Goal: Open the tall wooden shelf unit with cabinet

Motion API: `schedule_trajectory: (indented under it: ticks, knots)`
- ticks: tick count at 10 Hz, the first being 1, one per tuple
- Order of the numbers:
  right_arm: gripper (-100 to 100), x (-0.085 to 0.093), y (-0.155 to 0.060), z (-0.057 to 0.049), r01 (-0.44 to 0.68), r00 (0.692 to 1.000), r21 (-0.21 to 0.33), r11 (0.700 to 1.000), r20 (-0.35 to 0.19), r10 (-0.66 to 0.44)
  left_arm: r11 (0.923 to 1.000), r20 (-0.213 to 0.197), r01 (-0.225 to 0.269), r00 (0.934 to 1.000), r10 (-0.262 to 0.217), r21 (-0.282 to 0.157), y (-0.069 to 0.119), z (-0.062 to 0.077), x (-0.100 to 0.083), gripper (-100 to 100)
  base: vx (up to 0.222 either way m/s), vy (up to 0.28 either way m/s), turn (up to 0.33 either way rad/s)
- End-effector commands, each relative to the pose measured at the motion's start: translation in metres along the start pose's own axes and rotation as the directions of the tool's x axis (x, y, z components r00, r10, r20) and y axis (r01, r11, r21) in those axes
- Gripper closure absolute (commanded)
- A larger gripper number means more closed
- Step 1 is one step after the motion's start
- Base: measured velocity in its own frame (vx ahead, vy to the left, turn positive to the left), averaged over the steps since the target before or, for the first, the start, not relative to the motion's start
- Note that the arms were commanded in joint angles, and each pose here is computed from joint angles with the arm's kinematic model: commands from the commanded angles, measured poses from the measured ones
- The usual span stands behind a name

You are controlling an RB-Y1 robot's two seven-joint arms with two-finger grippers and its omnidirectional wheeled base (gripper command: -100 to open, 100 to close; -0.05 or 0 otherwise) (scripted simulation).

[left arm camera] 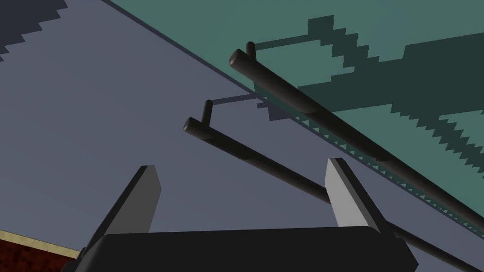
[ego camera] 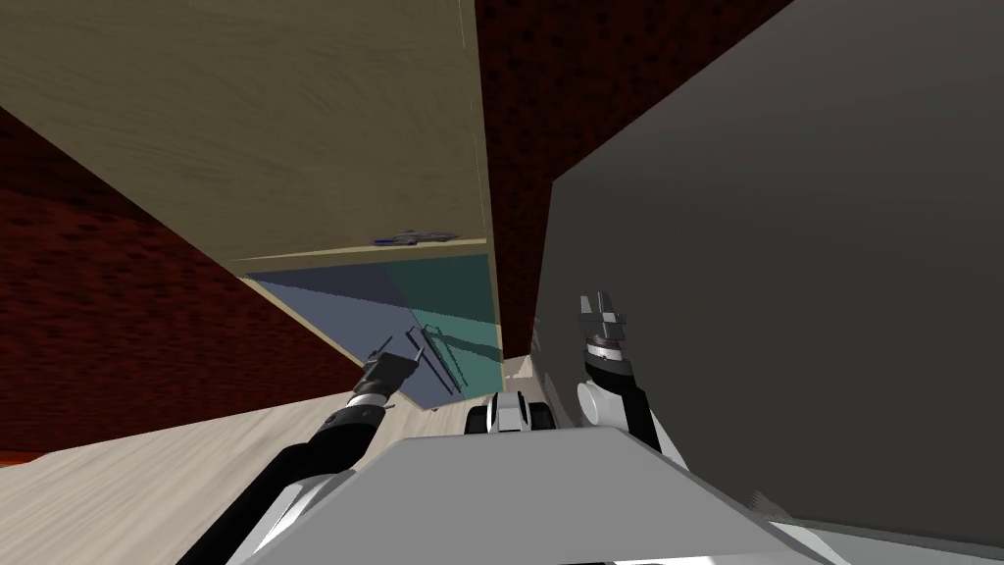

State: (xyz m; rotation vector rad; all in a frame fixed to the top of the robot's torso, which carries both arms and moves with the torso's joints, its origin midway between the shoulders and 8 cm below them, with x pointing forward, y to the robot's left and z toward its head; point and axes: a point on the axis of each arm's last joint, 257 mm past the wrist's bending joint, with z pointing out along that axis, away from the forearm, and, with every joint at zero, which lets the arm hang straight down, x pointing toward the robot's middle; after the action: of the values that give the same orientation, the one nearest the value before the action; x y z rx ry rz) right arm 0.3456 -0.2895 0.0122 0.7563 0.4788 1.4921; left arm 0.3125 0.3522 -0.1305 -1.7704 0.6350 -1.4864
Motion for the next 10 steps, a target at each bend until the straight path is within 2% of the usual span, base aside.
schedule_trajectory:
  ticks: [1, 2, 3, 4, 5, 6, 10]
  knots:
    - [0, 0.0, 0.0, 0.0, 0.0, 1.0, 0.0, 1.0, 0.0, 0.0, 1.0, 0.002, 0.0, 1.0, 0.0, 0.001, -0.004, -0.003, 0.001, -100, 0.123, 0.021, -0.016]
    - [0, 0.0, 0.0, 0.0, 0.0, 1.0, 0.0, 1.0, 0.0, 0.0, 1.0, 0.001, 0.001, 1.0, -0.001, 0.001, -0.002, -0.001, 0.001, -100, 0.076, 0.017, 0.005]
    - [0, 0.0, 0.0, 0.0, 0.0, 1.0, 0.0, 1.0, 0.0, 0.0, 1.0, 0.002, 0.0, 1.0, 0.0, 0.001, -0.003, -0.002, 0.001, 100, 0.008, 0.004, 0.004]
    - [0, 0.0, 0.0, 0.0, 0.0, 1.0, 0.0, 1.0, 0.0, 0.0, 0.9996, -0.037, -0.002, 0.9993, 0.001, -0.027, 0.006, 0.002, 0.015, 100, -0.139, 0.119, -0.156]
    - [0, 0.0, 0.0, 0.0, 0.0, 1.0, 0.0, 1.0, 0.0, 0.0, 0.9992, -0.057, -0.004, 0.9984, 0.002, -0.04, 0.01, 0.003, 0.022, 100, -0.195, 0.196, -0.267]
    - [0, 0.0, 0.0, 0.0, 0.0, 1.0, 0.0, 1.0, 0.0, 0.0, 0.9992, -0.057, -0.004, 0.9984, 0.002, -0.04, 0.01, 0.003, 0.022, 100, -0.142, 0.134, -0.156]
    - [0, 0.0, 0.0, 0.0, 0.0, 1.0, 0.0, 1.0, 0.0, 0.0, 0.9952, -0.134, -0.017, 0.991, 0.004, -0.096, 0.027, 0.006, 0.05, 100, -0.176, 0.114, -0.125]
